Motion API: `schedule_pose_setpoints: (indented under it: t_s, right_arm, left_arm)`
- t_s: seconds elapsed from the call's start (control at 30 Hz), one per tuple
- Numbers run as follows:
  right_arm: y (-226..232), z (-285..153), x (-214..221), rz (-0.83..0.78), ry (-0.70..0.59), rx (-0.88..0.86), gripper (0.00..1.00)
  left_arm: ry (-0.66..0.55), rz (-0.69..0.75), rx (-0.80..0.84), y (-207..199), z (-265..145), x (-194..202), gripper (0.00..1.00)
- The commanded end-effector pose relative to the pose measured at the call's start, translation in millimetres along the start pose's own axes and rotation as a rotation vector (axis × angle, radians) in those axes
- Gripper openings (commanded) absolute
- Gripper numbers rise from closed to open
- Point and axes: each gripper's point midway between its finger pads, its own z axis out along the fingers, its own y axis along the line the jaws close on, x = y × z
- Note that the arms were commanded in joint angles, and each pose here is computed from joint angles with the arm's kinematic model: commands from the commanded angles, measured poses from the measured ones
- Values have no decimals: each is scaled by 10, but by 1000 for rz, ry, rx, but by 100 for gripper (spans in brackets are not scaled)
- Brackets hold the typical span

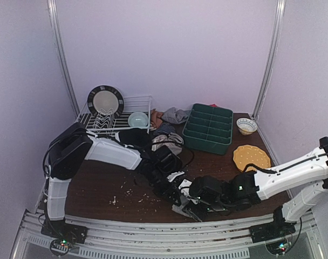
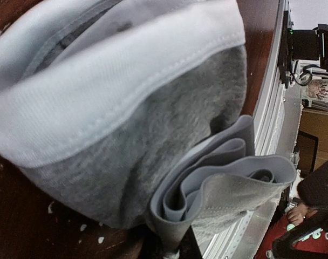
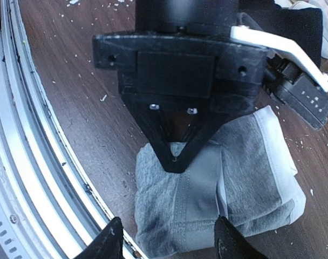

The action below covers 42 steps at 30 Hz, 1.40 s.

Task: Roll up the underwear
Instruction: Roll the underwear at the center of the board.

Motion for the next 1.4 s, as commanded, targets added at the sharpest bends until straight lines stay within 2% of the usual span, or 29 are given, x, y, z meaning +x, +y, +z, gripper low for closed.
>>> schedule_pose_setpoints:
  t_s: [0.0,0.43,0.6,0.73,0.83,1.07,1.37]
  right_arm:
    - [117,111,-2,-106,28,-29,56]
    - [-10,346,481,-105,182,54,51]
    - [-26,149,277,-82,71,66,56]
    - [70,-163,-75,-85,-80,9,58]
    - [151,-285,-216,-108,-124,-25,58]
    - [242,-64,-13,-178,19,-37,54]
    - [197,240,303,-171,118,6,51]
  left_arm:
    - [82,-55,-47,121,52,246,0]
    - [102,-56,-46,149,98,231,0]
    - [120,-61,-54,192,130,256,0]
    - [136,-67,-73,234,136,282,0]
    - [139,-67,-84,251,133,286,0]
    - [142,-78,-81,264,159,277,0]
    - [142,-83,-79,245,157,239,0]
